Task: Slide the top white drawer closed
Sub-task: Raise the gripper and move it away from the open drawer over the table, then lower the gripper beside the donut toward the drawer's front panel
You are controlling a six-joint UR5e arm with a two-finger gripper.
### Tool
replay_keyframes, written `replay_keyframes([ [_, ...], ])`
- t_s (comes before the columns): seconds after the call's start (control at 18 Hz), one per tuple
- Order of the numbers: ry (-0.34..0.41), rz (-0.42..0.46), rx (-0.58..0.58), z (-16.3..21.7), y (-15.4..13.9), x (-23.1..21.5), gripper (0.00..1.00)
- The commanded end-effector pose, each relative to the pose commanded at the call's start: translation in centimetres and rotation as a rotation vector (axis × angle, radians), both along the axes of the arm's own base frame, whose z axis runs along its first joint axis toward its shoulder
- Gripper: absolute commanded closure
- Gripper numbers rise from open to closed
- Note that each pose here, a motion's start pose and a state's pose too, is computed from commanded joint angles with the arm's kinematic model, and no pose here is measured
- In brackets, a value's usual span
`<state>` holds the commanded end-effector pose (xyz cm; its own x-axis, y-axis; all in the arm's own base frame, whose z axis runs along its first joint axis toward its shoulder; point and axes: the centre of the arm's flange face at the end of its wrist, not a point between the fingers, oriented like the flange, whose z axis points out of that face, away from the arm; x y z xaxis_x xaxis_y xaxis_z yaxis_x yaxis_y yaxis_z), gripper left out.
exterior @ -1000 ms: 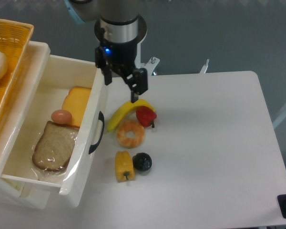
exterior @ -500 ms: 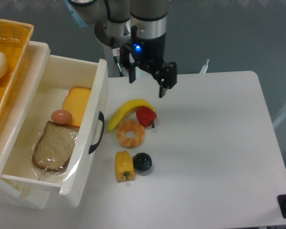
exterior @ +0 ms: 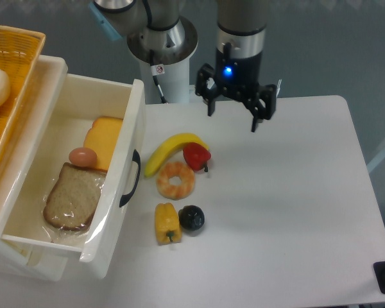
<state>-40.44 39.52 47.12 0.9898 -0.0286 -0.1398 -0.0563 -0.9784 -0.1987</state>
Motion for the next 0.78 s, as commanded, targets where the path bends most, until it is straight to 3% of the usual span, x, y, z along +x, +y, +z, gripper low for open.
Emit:
replay_keyframes([
  [0.28,-0.072,0.042,-0.042,-4.5,0.1,-1.4,0.0],
  [0.5,-0.13,0.256,-0.064,-7.2,1.2,-3.7,0.0],
  [0.78,-0.206,0.4,-0.086,-11.0,3.5,-3.6,0.0],
])
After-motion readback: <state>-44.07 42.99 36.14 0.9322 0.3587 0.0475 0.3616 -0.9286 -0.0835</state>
